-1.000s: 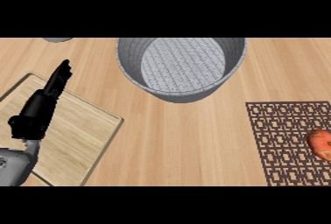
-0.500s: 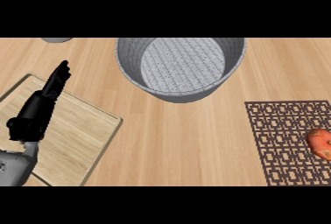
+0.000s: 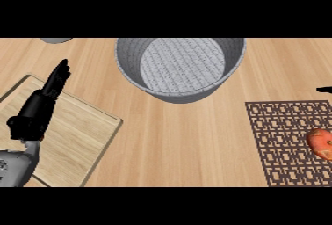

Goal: Pick the squash from the placemat and place it in the basket

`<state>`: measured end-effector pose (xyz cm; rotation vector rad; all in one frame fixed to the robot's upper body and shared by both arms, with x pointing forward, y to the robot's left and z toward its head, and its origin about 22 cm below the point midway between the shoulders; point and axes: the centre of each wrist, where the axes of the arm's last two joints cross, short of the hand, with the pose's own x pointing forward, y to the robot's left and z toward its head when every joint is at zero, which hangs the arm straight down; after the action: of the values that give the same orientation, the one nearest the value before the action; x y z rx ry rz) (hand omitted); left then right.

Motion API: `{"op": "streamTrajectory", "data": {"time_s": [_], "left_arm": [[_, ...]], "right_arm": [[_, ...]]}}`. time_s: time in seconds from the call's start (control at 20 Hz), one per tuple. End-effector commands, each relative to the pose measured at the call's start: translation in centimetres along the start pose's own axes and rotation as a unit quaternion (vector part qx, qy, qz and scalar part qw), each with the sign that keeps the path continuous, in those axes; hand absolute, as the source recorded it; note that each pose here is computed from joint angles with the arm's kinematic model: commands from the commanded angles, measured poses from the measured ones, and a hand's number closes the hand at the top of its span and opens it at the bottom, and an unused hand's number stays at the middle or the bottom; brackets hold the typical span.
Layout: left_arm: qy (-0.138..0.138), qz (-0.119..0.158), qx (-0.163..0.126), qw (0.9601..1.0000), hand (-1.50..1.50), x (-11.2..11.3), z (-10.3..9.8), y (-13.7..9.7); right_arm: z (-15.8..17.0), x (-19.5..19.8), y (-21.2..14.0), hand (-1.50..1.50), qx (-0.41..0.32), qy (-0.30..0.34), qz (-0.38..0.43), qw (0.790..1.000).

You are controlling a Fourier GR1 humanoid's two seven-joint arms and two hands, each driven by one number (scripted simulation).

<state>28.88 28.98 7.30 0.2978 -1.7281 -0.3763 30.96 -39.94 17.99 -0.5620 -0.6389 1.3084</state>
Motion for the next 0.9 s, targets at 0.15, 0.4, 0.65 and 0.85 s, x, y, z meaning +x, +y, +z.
{"op": "streamTrajectory", "data": {"time_s": [0.15, 0.4, 0.65, 0.85], "left_arm": [[0.001, -0.005, 0.0, 1.0, 0.0, -1.2, 1.1, 0.1], [0.007, 0.01, 0.002, 0.9999, 0.0, -1.2, 0.6, -0.8], [0.012, -0.003, 0.0, 0.9999, 0.0, -0.3, -0.3, 0.1], [0.001, 0.002, -0.004, 1.0, 0.0, -0.6, 1.0, -0.1]], "right_arm": [[-2.2, -2.1, 3.0, -1.5, 0.013, 0.014, 0.016, 1.0], [-3.3, -2.0, 3.5, -1.5, -0.007, 0.015, 0.007, 1.0], [-2.9, -3.0, 5.7, -1.5, -0.021, -0.01, 0.009, 1.0], [-4.5, -3.2, 5.8, -1.5, -0.026, -0.001, 0.006, 1.0]]}}
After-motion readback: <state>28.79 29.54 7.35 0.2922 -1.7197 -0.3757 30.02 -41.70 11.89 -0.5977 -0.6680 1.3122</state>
